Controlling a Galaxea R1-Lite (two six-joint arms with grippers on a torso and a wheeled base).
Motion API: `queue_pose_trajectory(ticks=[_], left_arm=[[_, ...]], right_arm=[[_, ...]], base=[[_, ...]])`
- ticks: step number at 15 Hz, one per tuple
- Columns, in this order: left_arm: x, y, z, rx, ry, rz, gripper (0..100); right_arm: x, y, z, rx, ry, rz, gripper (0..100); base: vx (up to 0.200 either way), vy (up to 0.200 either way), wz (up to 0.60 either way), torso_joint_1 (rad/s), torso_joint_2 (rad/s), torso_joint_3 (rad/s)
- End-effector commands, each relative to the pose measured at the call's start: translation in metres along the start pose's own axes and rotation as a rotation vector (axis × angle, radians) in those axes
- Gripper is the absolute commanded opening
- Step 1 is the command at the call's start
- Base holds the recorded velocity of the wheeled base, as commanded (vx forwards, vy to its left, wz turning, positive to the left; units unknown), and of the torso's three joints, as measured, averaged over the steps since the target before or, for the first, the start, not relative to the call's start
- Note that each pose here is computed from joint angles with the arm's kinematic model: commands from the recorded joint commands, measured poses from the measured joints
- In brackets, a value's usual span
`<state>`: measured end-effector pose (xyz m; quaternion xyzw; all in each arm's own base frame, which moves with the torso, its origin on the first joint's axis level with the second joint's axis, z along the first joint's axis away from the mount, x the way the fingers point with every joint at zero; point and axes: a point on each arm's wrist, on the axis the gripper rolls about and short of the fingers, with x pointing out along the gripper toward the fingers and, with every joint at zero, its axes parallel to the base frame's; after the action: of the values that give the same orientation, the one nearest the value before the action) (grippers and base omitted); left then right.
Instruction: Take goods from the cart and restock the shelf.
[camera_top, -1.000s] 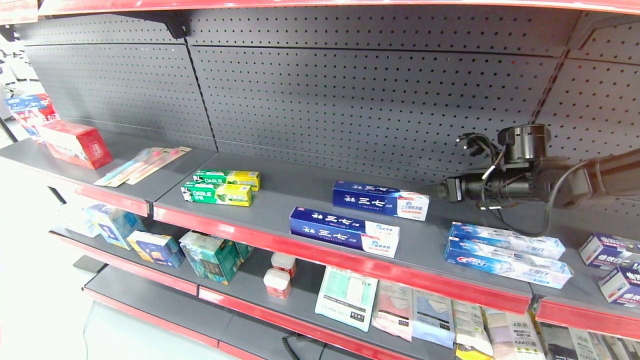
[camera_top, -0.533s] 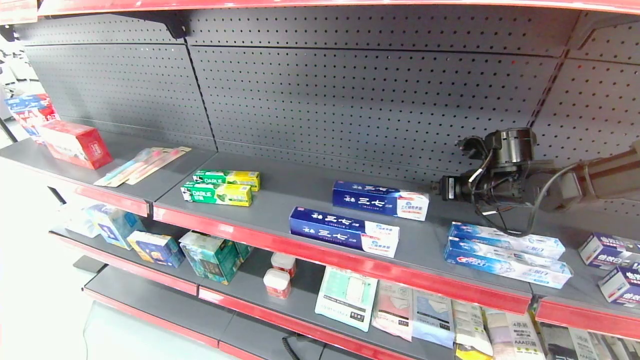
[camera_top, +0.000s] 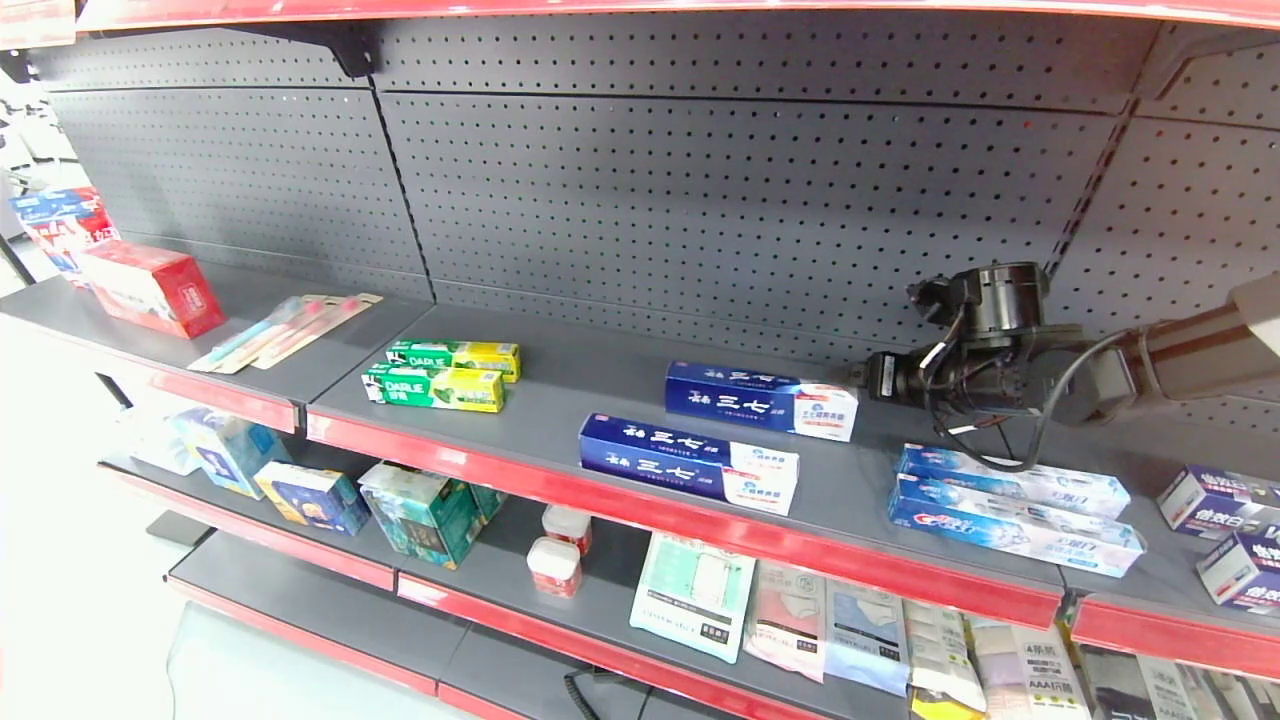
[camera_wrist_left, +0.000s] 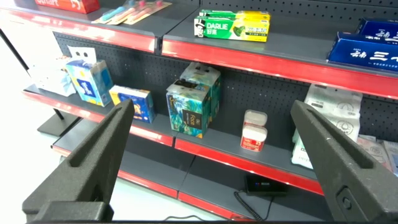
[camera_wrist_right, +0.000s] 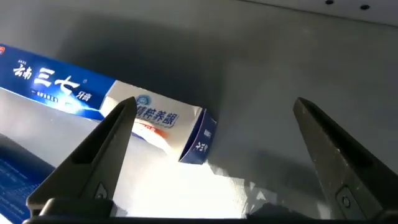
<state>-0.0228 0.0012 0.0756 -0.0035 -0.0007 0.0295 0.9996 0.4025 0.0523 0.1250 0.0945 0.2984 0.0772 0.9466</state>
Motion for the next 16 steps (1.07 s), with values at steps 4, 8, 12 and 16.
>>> queue_pose_trajectory(ticks=[4,8,12,16], left_arm=[[0.000,0.000,0.000,-0.001,0.001,0.001,100],[0.000,0.000,0.000,-0.001,0.000,0.001,100],[0.000,0.000,0.000,-0.001,0.000,0.001,100],[0.000,0.000,0.000,-0.001,0.000,0.002,100]], right_arm=[[0.012,-0.010,0.004,0.072,-0.013,-0.030,100],[0.022,-0.018,0.003,0.086,-0.020,-0.090,100],[0.025,-0.020,0.003,0.086,-0.020,-0.108,100],[0.024,-0.019,0.001,0.080,-0.014,-0.107,100]], base=[[0.000,0.000,0.00,0.000,0.00,0.000],[0.000,0.000,0.00,0.000,0.00,0.000],[0.000,0.000,0.00,0.000,0.00,0.000],[0.000,0.000,0.00,0.000,0.00,0.000]])
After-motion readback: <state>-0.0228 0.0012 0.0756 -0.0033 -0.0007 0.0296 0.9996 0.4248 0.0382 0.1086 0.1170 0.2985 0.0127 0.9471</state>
